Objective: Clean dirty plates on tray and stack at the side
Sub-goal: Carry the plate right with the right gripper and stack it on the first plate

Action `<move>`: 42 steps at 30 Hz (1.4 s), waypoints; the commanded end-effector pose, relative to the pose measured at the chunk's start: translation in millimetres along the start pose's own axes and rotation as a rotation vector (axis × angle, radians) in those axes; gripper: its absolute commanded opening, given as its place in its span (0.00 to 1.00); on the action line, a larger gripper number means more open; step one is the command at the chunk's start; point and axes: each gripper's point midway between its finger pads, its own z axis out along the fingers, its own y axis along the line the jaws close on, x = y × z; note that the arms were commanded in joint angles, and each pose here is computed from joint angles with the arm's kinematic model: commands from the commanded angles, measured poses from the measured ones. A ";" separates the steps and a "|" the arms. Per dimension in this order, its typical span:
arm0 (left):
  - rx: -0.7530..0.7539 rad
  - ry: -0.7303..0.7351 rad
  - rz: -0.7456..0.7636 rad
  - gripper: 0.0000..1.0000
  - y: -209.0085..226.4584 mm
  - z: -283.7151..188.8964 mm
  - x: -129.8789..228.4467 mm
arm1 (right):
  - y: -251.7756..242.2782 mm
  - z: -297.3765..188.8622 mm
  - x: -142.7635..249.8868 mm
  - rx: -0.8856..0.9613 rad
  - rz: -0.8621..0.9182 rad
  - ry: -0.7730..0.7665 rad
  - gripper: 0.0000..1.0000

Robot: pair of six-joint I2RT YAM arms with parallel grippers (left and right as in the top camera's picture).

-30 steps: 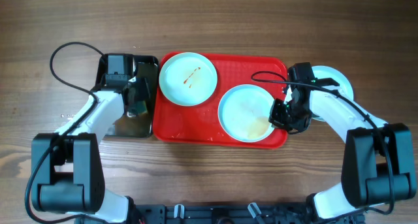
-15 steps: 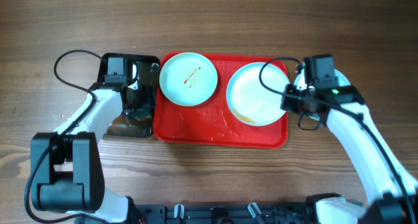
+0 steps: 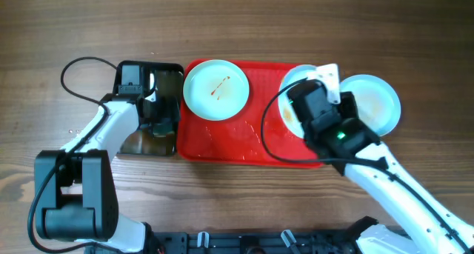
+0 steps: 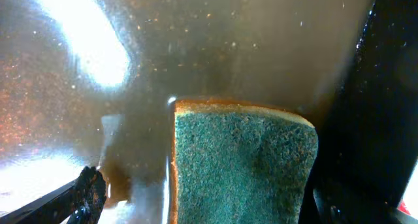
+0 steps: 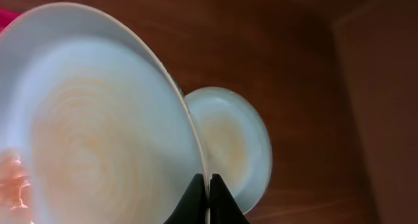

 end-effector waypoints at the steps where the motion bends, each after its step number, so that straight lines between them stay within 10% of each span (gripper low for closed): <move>1: 0.045 0.024 0.011 1.00 -10.2 3.3 6.1 | -28.2 -25.1 -31.4 0.206 -0.043 -0.130 0.04; 7: 0.045 0.023 0.011 1.00 -10.2 3.3 6.0 | -28.8 -30.4 -48.3 0.223 -0.036 -0.186 0.04; 14: 0.045 0.024 0.011 1.00 -10.2 3.3 6.1 | -20.8 16.6 -26.4 -0.038 0.396 -0.047 0.04; 22: 0.044 0.029 0.010 1.00 -9.9 3.2 7.2 | -103.2 97.9 65.1 -0.031 0.908 0.308 0.04; 29: 0.044 0.028 0.011 1.00 -9.9 3.2 7.2 | -85.6 134.1 126.2 -0.043 0.927 0.563 0.04; 31: 0.044 0.028 0.011 1.00 -9.9 3.2 7.2 | -74.2 134.2 114.2 -0.142 0.935 0.542 0.43; 42: 0.044 0.027 0.011 1.00 -10.0 3.2 7.0 | 14.1 27.8 -44.0 -0.848 0.568 0.193 0.51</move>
